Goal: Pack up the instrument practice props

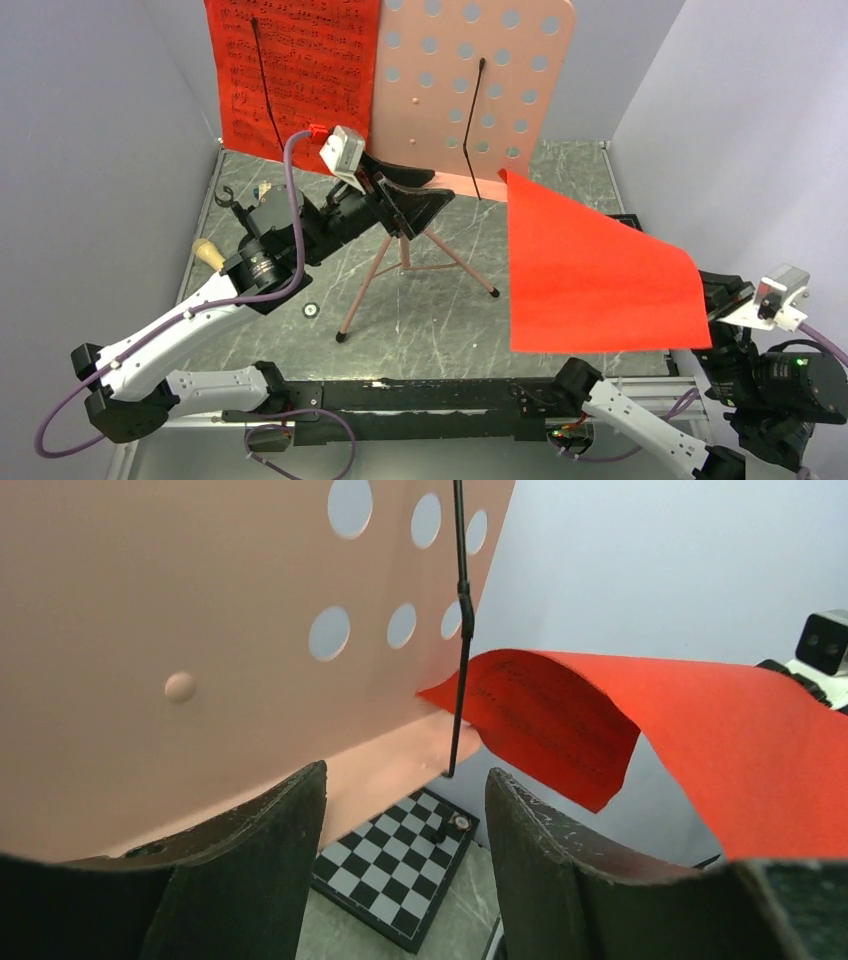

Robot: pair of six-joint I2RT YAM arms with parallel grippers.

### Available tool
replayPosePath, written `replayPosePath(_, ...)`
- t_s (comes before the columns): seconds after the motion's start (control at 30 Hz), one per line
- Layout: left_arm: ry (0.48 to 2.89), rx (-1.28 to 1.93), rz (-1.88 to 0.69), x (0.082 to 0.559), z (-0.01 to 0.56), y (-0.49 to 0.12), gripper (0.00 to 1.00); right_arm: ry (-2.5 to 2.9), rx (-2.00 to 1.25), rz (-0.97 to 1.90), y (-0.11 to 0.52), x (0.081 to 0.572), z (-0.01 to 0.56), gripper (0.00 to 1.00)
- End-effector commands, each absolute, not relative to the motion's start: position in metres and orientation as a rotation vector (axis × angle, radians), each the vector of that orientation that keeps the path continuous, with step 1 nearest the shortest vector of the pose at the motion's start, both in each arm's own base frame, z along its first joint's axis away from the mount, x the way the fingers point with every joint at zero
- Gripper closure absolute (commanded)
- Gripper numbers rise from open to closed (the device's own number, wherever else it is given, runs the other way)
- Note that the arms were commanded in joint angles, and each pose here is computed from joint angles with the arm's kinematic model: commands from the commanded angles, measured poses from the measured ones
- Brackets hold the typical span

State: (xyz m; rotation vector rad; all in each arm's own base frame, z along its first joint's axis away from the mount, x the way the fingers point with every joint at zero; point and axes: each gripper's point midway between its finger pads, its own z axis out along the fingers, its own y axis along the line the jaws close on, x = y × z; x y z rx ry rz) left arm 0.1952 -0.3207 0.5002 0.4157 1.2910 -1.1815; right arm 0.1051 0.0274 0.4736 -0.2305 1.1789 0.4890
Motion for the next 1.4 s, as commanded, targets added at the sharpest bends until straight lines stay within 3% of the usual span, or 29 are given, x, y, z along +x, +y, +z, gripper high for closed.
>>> replayPosePath(0.0, 1.283, 0.380, -1.191, 0.192, 0.499, -0.310, 0.36, 1.133, -0.302, 0.497, 0.019, 0.084, 0.476, 1.00)
replayPosePath(0.37, 1.327, 0.362, -1.206, 0.194, 0.482, -0.314, 0.36, 1.153, -0.278, 0.478, 0.006, 0.079, 0.471, 1.00)
replayPosePath(0.93, 1.485, 0.254, -1.180, 0.185, 0.385, -0.280, 0.35, 1.620, -0.170, 0.192, 0.078, 0.203, 0.350, 1.00)
replayPosePath(1.37, 1.544, 0.159, -1.160, 0.170, 0.338, -0.242, 0.35, 1.767, -0.076, 0.108, 0.098, 0.280, 0.316, 1.00)
